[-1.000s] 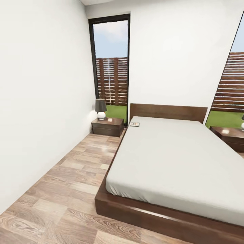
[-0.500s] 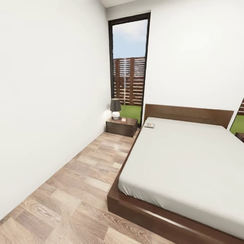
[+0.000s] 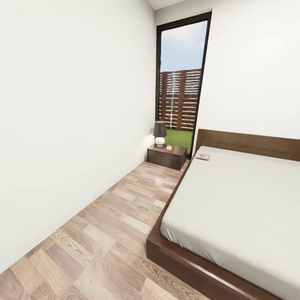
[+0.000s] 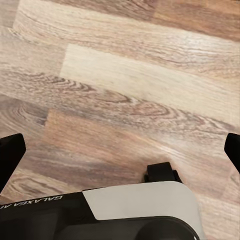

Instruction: In the bedroom, move the book from the bed onto either nightstand, and place the two sandals side by side next to the bed.

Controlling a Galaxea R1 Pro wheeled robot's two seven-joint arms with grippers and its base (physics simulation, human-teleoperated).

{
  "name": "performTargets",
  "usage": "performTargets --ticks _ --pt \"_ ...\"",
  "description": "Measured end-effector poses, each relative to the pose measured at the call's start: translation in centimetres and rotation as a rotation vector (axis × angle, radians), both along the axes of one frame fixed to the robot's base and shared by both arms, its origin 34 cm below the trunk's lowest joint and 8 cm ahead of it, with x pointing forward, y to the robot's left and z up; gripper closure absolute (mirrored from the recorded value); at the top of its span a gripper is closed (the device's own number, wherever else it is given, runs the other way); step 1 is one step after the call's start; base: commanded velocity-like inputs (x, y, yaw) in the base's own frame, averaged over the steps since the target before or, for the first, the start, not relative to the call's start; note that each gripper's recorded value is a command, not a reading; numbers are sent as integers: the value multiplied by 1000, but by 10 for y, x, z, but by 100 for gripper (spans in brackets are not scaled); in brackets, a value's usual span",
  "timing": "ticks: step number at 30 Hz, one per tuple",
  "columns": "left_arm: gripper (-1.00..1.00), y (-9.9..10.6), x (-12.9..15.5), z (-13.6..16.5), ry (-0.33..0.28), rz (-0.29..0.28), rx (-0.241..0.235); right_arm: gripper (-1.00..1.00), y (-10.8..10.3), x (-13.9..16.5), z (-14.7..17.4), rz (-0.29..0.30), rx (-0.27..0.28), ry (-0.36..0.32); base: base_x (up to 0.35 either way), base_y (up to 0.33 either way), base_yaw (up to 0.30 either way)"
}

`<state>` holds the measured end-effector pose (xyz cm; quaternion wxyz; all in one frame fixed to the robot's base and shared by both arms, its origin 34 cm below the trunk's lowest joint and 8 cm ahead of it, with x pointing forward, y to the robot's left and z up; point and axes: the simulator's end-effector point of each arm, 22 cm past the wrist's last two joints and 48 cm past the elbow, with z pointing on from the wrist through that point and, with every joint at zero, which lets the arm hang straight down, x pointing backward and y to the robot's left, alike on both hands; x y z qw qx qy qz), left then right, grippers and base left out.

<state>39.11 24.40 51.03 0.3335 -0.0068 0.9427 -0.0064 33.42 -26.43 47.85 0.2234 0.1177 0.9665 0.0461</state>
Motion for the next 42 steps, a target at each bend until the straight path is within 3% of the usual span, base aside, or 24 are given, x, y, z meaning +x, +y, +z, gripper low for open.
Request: performTargets --ticks 42 --pt "-100 0 0 0 0 0 0 -100 0 1 0 0 -1 -3 0 0 291"
